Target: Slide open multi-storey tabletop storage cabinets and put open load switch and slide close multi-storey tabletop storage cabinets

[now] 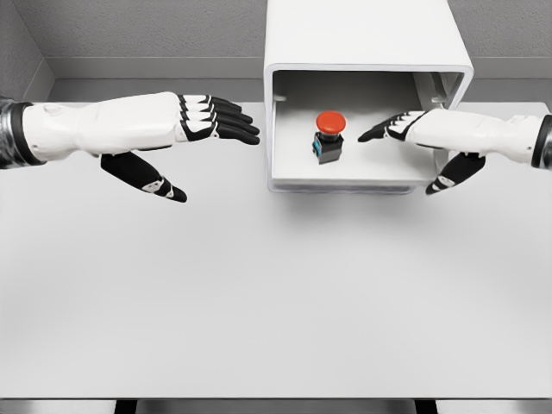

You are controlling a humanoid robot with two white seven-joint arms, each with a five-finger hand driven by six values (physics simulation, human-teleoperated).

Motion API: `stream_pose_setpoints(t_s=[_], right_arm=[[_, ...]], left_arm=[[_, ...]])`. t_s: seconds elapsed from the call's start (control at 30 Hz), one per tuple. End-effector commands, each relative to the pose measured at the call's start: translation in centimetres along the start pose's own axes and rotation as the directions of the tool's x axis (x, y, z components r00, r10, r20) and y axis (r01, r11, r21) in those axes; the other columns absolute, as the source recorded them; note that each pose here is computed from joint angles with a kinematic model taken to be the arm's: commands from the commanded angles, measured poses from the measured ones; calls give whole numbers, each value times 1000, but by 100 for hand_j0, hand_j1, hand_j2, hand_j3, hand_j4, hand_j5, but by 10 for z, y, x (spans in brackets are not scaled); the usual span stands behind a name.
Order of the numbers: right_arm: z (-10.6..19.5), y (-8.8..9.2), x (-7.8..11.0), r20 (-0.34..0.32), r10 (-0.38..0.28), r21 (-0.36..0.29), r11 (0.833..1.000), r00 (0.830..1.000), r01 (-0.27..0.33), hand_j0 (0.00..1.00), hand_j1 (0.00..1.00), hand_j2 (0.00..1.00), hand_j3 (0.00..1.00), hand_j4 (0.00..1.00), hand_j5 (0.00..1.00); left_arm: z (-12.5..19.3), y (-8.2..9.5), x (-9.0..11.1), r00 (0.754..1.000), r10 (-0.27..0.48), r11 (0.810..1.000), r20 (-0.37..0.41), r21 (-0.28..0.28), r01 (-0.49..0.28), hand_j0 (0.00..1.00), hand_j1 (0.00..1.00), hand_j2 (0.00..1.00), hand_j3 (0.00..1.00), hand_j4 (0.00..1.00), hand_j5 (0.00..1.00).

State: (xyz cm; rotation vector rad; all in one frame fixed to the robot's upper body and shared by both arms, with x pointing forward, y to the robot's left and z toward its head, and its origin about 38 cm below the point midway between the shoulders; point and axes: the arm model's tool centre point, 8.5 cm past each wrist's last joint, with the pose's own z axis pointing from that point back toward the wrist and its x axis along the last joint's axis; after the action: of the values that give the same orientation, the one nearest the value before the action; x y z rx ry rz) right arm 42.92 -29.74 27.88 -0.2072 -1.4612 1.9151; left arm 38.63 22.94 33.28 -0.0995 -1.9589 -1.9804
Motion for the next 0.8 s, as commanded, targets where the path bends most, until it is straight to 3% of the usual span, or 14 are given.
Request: stream_pose_setpoints(t_s=[0.0, 0.27, 0.37, 0.77], right_arm=[[-4, 0, -6, -10, -18, -10, 1000, 1000, 18, 100, 100, 100, 100, 100, 100], [-16, -6, -8, -22, -24, -29, 999, 999, 23, 100, 100, 100, 100, 100, 100], [-20, -13, -12, -26, -29, -45, 999, 999, 28, 100, 100, 100, 100, 100, 100], [-37, -21, -23, -59, -30, -60, 998, 998, 26, 100, 100, 100, 100, 100, 100]], left_arm=[[1, 1, 0, 1000, 5, 1000, -1, 5, -5, 100, 100, 100, 100, 100, 100], [10, -1, -8, 999, 15, 1000, -39, 7, -15, 100, 100, 100, 100, 100, 100], [19, -20, -17, 995, 54, 998, -79, -12, -55, 100, 100, 100, 100, 100, 100], [20, -21, -18, 995, 54, 998, -84, -18, -55, 100, 100, 100, 100, 100, 100]])
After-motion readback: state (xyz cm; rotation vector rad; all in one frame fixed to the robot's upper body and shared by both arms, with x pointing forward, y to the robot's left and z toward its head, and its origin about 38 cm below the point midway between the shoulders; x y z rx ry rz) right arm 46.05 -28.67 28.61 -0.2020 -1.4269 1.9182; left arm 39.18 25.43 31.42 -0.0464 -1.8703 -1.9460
